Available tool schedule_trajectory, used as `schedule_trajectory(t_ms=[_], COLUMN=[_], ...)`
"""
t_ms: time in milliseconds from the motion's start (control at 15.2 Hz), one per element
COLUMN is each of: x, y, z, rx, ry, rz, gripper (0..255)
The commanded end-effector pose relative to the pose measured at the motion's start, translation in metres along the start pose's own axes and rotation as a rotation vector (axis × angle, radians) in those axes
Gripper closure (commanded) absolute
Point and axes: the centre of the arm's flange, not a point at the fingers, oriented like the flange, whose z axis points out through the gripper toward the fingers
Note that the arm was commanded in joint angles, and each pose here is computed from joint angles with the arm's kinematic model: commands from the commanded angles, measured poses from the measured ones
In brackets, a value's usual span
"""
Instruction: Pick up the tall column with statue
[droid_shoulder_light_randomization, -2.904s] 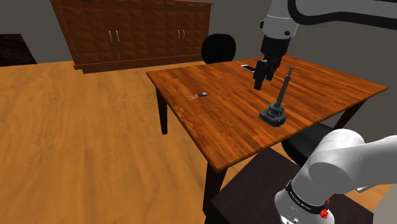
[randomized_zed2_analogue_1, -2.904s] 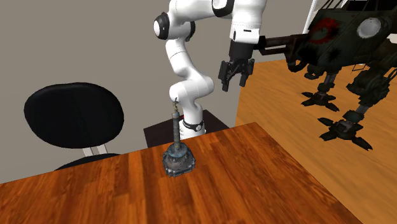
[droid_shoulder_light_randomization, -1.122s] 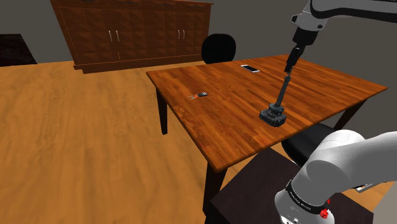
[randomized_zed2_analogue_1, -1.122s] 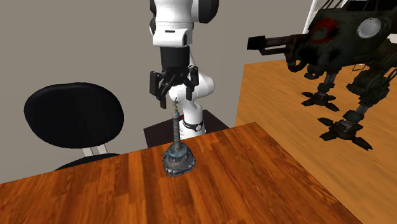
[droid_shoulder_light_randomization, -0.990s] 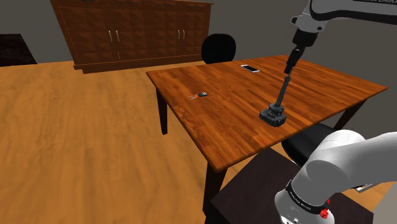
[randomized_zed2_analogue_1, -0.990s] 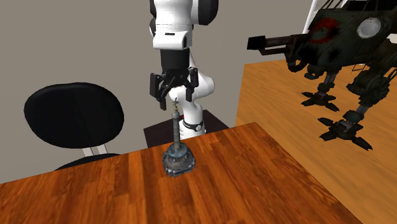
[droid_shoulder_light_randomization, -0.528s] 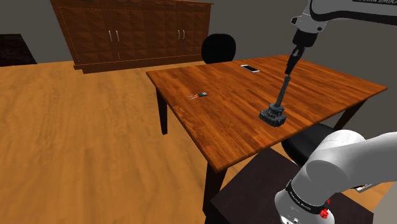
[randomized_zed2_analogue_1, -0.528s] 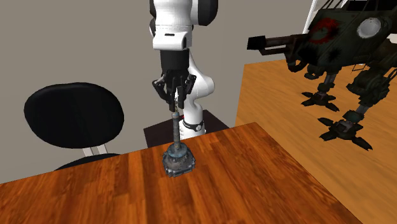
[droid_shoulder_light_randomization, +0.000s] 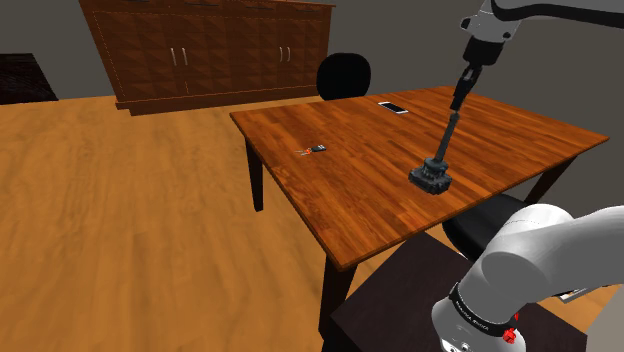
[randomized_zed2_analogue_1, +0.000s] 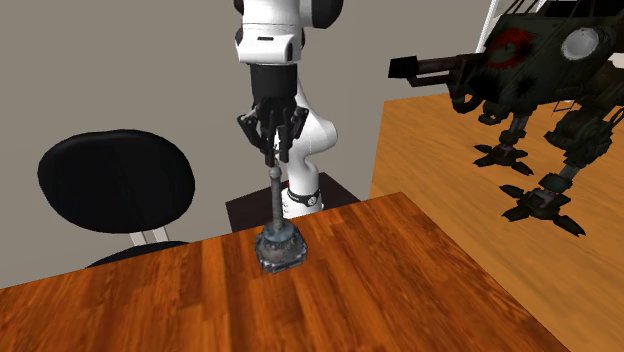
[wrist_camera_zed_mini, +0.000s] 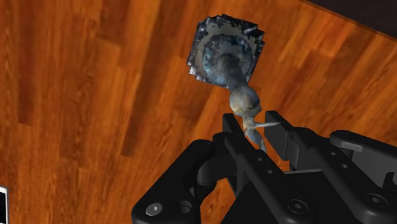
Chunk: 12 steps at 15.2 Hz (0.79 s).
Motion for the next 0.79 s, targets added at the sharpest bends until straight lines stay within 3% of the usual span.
schedule_trajectory(t_ms=[0,726], x=[0.000,0.003], y=[0.001,0.006], z=[-0.011,-0.059], rx=[0.000,0.000], ry=[0.000,0.000], rz=[0.000,0.000], gripper=[255,255])
